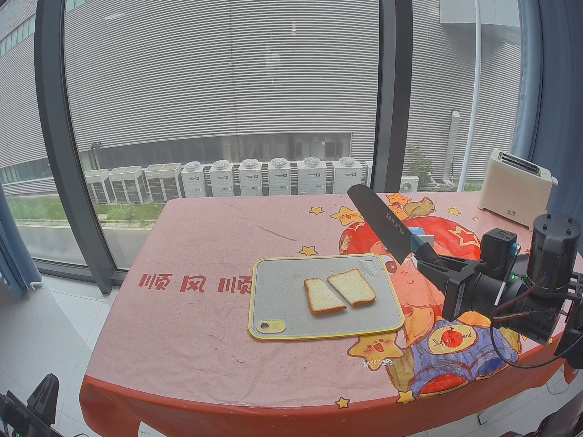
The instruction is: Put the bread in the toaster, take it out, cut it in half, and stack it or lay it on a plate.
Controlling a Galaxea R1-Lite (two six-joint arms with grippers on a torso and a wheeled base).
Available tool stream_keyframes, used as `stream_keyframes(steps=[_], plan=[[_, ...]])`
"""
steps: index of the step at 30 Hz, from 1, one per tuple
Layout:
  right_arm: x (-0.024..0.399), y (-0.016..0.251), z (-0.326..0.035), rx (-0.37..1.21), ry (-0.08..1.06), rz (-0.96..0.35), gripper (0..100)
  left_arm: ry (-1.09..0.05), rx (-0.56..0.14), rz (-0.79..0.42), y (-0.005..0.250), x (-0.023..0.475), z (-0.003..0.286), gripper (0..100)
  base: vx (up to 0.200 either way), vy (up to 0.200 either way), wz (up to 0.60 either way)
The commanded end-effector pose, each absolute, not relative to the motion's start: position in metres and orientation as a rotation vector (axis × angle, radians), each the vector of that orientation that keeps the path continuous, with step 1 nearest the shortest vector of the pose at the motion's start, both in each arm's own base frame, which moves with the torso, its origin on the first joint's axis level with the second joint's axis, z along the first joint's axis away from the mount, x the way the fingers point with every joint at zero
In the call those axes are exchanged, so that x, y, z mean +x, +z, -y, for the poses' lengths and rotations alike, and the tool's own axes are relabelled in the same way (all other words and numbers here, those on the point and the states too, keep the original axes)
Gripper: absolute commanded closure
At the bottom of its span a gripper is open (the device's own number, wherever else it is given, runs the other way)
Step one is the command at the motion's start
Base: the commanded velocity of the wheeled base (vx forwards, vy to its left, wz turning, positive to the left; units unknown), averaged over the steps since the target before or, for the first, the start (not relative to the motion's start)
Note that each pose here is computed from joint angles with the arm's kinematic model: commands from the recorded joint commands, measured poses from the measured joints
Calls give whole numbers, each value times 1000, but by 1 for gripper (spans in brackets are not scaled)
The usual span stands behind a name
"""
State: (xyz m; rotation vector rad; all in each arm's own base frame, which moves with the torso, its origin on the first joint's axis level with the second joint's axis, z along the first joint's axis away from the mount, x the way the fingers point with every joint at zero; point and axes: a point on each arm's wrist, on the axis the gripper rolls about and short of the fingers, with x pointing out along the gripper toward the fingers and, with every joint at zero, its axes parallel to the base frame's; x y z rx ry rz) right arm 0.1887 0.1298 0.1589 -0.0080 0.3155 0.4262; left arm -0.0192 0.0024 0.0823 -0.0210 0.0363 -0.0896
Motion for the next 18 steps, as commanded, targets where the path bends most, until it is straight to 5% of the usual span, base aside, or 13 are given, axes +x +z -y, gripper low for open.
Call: stream_keyframes(steps=[1, 4, 18], plan=[[189, 159, -130, -7, 426, -315, 100, -67, -21, -58, 78, -18, -2, 100, 0, 0, 0], [189, 160, -130, -5, 425, -311, 100, 48, -22, -15, 77, -21, 0, 100, 0, 0, 0], [187, 157, -129, -27, 430, -320, 100, -31, 11, 0, 75, -23, 0, 100, 0, 0, 0]])
